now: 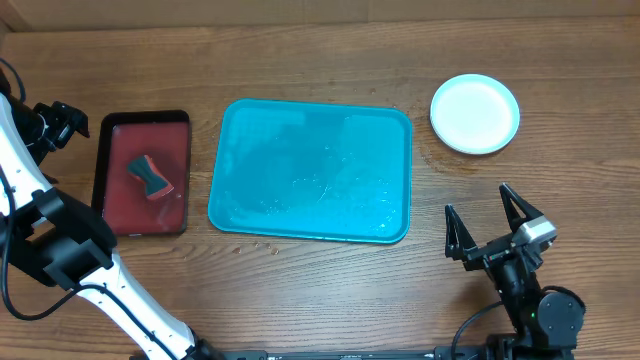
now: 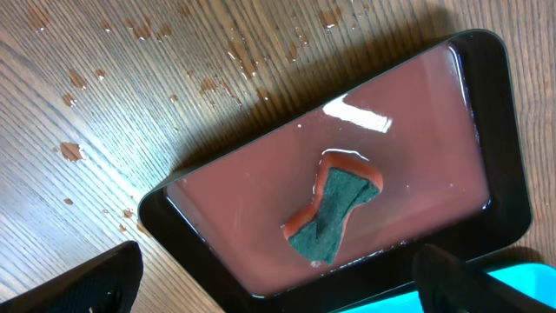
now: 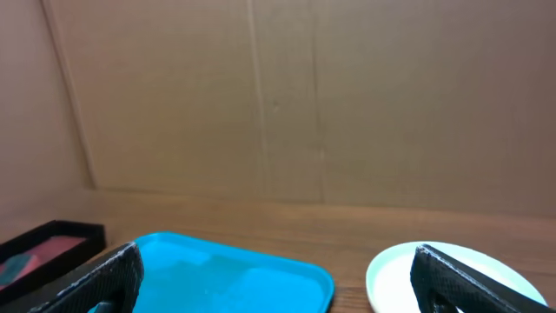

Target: Clean dirty plates on tray and stack at the side

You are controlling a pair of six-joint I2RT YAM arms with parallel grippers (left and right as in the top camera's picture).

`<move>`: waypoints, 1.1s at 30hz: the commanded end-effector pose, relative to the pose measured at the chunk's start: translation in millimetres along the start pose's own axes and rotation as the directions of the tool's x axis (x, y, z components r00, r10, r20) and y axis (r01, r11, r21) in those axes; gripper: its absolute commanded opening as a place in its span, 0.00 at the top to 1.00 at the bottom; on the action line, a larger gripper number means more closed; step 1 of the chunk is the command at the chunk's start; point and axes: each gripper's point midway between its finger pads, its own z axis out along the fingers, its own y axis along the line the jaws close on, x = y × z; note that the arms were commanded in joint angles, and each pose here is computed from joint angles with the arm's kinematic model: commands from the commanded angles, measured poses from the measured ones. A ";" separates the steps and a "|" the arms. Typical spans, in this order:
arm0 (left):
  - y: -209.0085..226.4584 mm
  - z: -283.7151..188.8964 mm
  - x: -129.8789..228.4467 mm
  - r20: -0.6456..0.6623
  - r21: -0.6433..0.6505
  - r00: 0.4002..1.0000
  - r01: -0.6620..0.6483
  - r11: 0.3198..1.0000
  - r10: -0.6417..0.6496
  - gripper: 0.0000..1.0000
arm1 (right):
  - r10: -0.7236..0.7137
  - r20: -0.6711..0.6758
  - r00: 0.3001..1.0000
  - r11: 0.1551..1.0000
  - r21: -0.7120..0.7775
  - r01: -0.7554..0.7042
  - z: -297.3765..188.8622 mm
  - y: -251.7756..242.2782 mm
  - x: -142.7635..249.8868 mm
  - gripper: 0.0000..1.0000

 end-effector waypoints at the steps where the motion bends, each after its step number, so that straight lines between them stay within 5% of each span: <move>1: -4.3 -13.8 -0.1 0.035 0.020 0.999 -0.029 0.999 0.028 0.00 | -0.001 0.017 1.000 0.997 0.073 0.000 -4.2 -12.0 3.0 0.00; 10: -4.3 -13.8 -0.1 0.035 0.020 0.999 -0.029 0.999 0.028 0.00 | 0.060 -0.142 0.988 0.978 0.207 -0.029 -11.4 -35.5 46.0 0.00; 33: -4.3 -13.8 -0.1 0.035 0.020 0.999 -0.029 0.999 0.028 0.00 | 0.059 -0.140 0.988 0.978 0.209 -0.028 -11.3 -35.9 45.4 0.00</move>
